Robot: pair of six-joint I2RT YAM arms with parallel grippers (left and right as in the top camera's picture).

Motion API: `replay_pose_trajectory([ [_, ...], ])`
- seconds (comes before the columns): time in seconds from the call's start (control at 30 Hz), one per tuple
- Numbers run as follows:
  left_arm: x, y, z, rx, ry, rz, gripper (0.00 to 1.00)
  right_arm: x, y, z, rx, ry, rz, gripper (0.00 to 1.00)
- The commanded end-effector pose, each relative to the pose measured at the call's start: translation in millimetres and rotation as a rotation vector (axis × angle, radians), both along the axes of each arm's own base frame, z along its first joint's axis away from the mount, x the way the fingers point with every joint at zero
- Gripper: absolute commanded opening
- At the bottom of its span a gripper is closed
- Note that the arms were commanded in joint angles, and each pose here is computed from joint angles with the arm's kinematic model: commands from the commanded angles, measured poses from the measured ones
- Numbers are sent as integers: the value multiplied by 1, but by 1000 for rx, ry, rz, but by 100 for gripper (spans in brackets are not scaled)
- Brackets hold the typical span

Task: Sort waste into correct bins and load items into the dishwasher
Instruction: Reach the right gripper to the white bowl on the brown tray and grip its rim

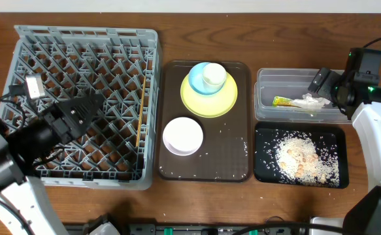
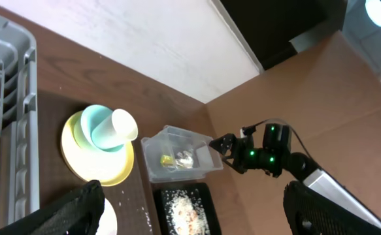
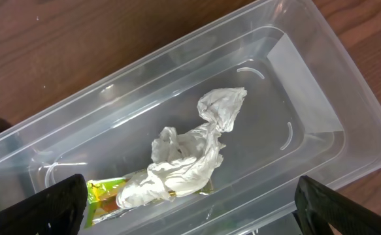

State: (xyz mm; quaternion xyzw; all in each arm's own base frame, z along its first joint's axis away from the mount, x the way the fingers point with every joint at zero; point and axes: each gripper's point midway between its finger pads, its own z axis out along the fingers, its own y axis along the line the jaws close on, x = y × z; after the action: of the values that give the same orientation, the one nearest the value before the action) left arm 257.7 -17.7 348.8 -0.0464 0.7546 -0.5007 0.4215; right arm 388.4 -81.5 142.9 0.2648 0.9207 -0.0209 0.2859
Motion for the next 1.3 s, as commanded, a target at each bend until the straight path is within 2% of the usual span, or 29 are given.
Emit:
replay_pose_trajectory([
  [0.0, -5, -3, 6, 26, -29, 3, 89, 1, -4, 3, 2, -12, -17, 99],
  [0.2, -5, -3, 6, 25, -28, 3, 89, 30, 15, 22, 91, -157, 61, 99],
  [0.3, -5, -3, 6, 25, -28, 3, 90, 32, 15, 24, 91, -169, 62, 99],
  [0.4, -5, -3, 6, 25, -28, 3, 90, 33, 29, 23, 180, -175, 64, 99],
  [0.5, -5, -3, 6, 25, -28, 3, 90, 28, 76, 28, 397, -175, 233, 99],
  [0.57, -5, -3, 6, 25, -28, 3, 91, 23, 120, 39, 548, -185, 391, 88],
  [0.6, -5, -3, 6, 25, -28, 3, 90, 17, 140, 41, 565, -176, 469, 87],
  [0.7, -5, -3, 6, 25, -28, 3, 90, -5, 200, 34, 502, -108, 692, 99],
  [0.8, -5, -3, 6, 25, -28, 3, 90, -43, 271, 22, 396, -38, 989, 99],
  [0.9, -5, -3, 6, 25, -28, 3, 90, -79, 323, 7, 182, 5, 1217, 99],
  [1.0, -5, -3, 6, 25, -28, 3, 91, -101, 358, -5, -69, -2, 1326, 99],
  [1.07, -5, -3, 6, 25, -28, 3, 91, -114, 378, -9, -176, -24, 1392, 99],
  [1.17, -5, -3, 6, 25, -28, 3, 91, -133, 401, -20, -290, -31, 1472, 99],
  [1.27, -5, -3, 6, 25, -28, 3, 91, -143, 411, -40, -334, 4, 1507, 91],
])
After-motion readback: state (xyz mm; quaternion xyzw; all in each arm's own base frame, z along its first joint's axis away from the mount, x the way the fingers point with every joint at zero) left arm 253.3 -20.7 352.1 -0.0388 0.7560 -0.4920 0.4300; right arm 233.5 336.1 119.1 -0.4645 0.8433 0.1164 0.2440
